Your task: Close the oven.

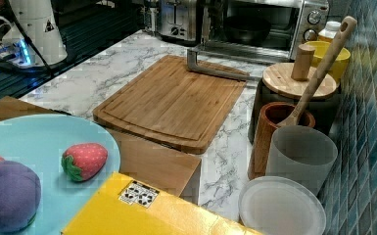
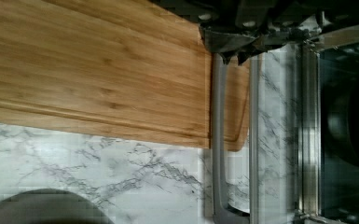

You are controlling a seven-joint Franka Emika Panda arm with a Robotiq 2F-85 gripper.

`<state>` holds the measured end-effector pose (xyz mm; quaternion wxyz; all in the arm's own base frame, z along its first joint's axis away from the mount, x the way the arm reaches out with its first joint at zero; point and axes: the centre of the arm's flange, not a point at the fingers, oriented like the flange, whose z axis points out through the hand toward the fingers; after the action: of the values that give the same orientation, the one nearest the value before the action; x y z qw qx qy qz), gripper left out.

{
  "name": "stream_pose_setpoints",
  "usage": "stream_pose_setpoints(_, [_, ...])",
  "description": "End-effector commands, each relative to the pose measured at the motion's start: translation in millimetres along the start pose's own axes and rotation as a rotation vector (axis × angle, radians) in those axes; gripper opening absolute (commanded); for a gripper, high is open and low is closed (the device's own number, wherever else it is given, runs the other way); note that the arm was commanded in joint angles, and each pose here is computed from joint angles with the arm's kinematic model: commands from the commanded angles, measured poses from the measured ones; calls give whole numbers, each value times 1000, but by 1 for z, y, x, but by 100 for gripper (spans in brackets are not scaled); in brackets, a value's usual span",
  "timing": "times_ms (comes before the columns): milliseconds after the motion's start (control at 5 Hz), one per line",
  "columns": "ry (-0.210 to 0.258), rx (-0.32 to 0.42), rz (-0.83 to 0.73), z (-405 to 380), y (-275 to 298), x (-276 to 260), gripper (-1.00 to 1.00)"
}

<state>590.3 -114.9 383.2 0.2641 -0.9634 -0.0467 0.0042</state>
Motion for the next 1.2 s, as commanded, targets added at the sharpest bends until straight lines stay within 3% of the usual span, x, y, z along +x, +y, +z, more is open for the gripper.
stream_pose_setpoints(200, [48, 62, -155, 93, -8, 36, -100])
stream_pose_setpoints(400, [74, 75, -152, 114, 0, 43, -100])
stream_pose_setpoints(600, [205, 126, -150, 124, -1, 40, -100])
stream_pose_setpoints(1000, [228, 140, -132, 136, -7, 51, -100])
stream_pose_setpoints(1200, [183, 157, -138, 141, -9, 57, -100])
